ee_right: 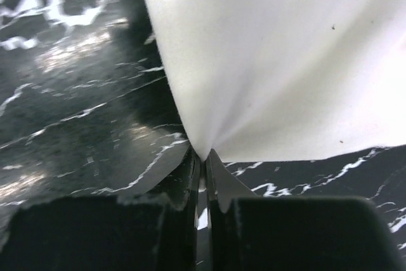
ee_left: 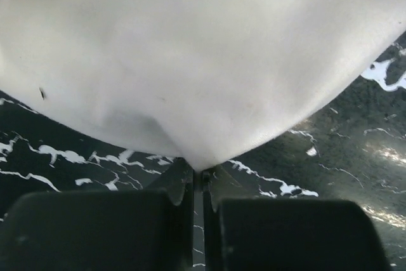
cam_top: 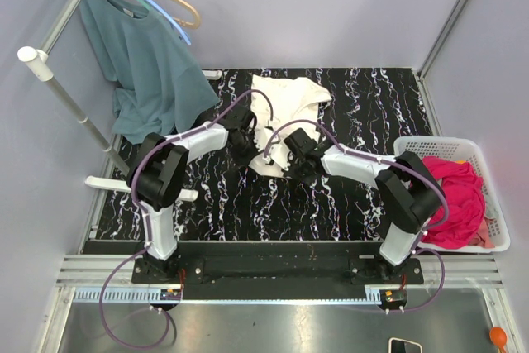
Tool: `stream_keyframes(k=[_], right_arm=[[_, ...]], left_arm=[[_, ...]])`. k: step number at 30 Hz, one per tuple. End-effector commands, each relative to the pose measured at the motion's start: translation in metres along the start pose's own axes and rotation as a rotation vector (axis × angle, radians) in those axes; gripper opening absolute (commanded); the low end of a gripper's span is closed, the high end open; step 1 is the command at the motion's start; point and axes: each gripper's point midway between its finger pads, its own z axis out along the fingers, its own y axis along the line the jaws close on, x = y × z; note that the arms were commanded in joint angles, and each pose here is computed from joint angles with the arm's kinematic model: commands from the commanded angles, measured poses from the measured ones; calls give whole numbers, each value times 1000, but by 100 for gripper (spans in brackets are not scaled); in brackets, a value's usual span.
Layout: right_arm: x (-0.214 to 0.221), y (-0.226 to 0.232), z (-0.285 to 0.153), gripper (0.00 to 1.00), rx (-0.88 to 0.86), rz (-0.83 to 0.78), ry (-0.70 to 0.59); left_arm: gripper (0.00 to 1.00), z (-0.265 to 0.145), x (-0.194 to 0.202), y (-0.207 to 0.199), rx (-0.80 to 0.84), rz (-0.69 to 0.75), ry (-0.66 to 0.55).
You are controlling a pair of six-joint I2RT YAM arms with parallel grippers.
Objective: Fold and stack the t-shirts
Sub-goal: Fold the tshirt
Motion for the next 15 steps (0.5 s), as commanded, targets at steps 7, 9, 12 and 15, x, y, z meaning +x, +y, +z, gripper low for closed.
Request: stream_keyframes(k=[7, 9, 12, 15], right_arm=[[0, 88, -34, 0, -203, -86, -3], [-6, 99, -45, 0, -239, -98, -31], [-17, 108, -67, 0, -271, -109, -83], [-30, 104, -92, 0, -252, -124, -127]], left_arm=[[0, -35, 45, -65, 30, -4, 89], [0, -43, 53, -80, 48, -1, 98], [0, -56, 59, -100, 79, 8, 92], [0, -73, 55, -111, 77, 20, 52]])
